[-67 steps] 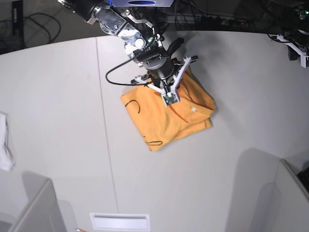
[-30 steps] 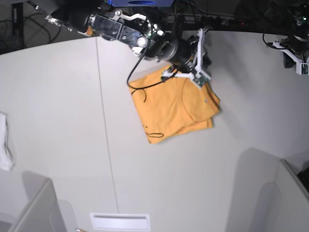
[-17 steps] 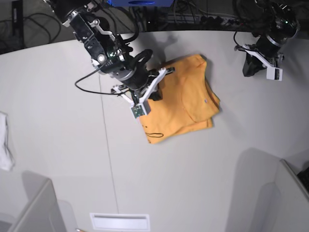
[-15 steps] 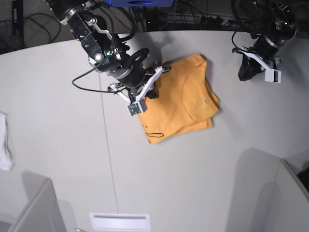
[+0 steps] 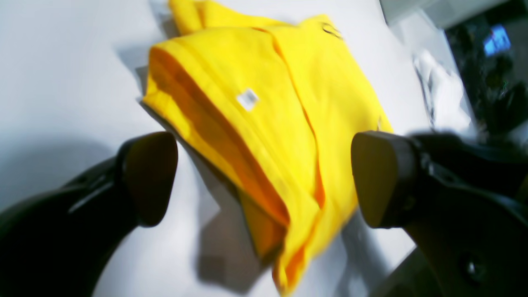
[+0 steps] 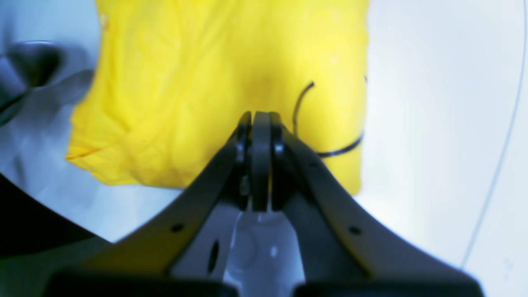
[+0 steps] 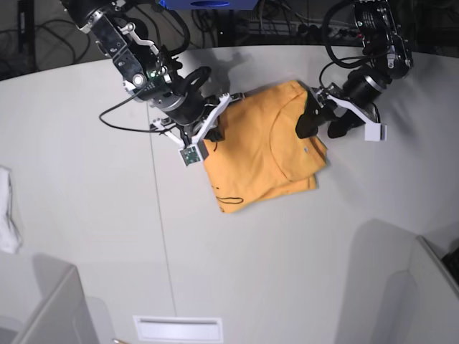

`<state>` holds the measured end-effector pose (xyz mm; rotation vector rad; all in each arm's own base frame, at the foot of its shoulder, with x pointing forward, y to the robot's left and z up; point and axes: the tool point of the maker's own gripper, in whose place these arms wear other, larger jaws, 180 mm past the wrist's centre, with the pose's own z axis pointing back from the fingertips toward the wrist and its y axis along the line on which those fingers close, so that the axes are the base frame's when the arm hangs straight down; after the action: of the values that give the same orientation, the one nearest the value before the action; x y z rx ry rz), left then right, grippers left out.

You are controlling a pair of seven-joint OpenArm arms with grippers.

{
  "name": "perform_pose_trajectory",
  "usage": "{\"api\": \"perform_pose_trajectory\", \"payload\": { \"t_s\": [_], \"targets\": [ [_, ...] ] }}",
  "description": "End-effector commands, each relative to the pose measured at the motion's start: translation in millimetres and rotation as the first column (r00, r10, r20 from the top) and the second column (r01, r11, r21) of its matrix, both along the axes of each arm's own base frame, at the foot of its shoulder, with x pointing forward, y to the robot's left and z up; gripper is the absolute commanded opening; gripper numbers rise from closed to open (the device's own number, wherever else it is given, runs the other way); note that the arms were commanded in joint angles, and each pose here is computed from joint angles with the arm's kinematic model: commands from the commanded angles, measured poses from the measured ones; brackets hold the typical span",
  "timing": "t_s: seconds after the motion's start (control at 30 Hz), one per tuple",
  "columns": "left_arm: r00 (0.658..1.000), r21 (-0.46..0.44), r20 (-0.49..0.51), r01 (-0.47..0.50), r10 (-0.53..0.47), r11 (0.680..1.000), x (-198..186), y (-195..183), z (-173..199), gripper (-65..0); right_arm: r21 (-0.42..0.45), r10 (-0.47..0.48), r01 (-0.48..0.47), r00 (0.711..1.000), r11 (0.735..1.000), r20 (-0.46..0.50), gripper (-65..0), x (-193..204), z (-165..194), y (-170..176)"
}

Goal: Fold the T-shirt properly
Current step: 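Grasp the bundle's collar edge with the left gripper, withdraw the right gripper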

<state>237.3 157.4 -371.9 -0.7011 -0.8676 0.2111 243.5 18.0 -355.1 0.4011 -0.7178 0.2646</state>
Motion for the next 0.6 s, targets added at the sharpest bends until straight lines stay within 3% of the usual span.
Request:
{"api": "perform_pose_trajectory", "payload": {
  "t_s": [0.0, 0.27, 0.5, 0.57],
  "targets": [
    [1.000, -0.022, 0.015, -0.019, 0.019, 1.000, 5.1, 1.1, 4.8, 0.0, 0.016, 0.000, -0.001, 0.999, 1.000, 0.049, -65.0, 7.8, 12.0, 1.0],
    [0.988, -0.090, -0.136, -0.086, 0.074, 0.992, 21.0, -15.5, -21.1, 0.0, -0.015, -0.001, 0.002, 0.998, 1.000, 0.055, -65.0, 9.2, 8.9, -11.0],
    [0.977, -0.123, -0.209, -0.071, 0.044, 0.990, 38.1, -40.0, -34.7, 0.0, -0.014, -0.008, 0.008, 0.999, 1.000, 0.054, -65.0, 6.4, 7.0, -12.8],
    [0.971, -0.128, -0.237, -0.076, 0.044, 0.989, 39.1, -44.5, -40.0, -4.1, -0.010, -0.020, 0.021, 0.998, 1.000, 0.063, -65.0, 4.4, 5.6, -15.6]
  ]
}}
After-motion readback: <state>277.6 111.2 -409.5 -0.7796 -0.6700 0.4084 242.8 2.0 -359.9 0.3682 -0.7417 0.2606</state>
